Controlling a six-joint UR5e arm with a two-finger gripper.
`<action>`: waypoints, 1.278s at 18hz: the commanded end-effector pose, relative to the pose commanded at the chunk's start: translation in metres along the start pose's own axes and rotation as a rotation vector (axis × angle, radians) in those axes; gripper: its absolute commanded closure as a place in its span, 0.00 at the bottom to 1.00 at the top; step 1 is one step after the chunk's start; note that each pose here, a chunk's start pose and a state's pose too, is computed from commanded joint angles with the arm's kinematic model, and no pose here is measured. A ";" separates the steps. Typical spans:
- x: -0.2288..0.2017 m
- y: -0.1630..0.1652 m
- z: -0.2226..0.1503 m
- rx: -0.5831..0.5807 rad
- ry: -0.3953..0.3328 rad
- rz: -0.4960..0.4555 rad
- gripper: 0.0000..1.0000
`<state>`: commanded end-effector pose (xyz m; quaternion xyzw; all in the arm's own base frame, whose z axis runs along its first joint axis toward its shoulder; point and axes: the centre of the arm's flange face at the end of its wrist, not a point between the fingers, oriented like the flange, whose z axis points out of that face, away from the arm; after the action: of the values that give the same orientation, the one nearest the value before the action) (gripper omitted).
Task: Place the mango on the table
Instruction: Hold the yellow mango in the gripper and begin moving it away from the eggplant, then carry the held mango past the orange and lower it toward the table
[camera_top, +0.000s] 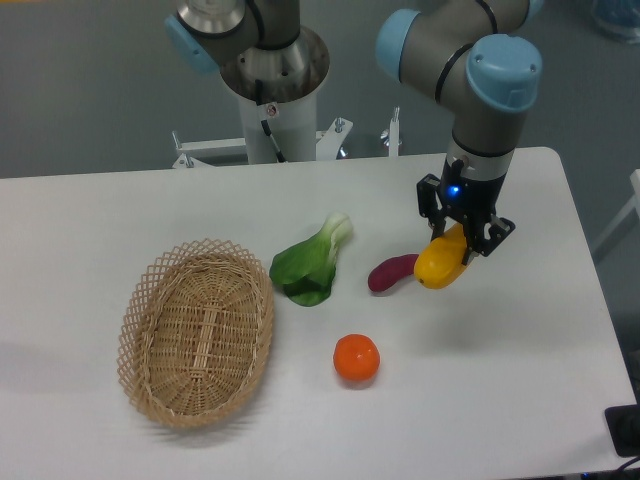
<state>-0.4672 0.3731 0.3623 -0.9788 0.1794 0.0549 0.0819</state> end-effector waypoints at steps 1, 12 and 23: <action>0.000 0.000 0.000 0.003 0.000 0.000 0.56; -0.007 -0.014 0.014 0.004 0.011 0.002 0.56; -0.033 -0.052 0.049 0.026 -0.047 -0.081 0.56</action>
<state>-0.4829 0.4410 0.3258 -0.9826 0.1382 0.0722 0.1012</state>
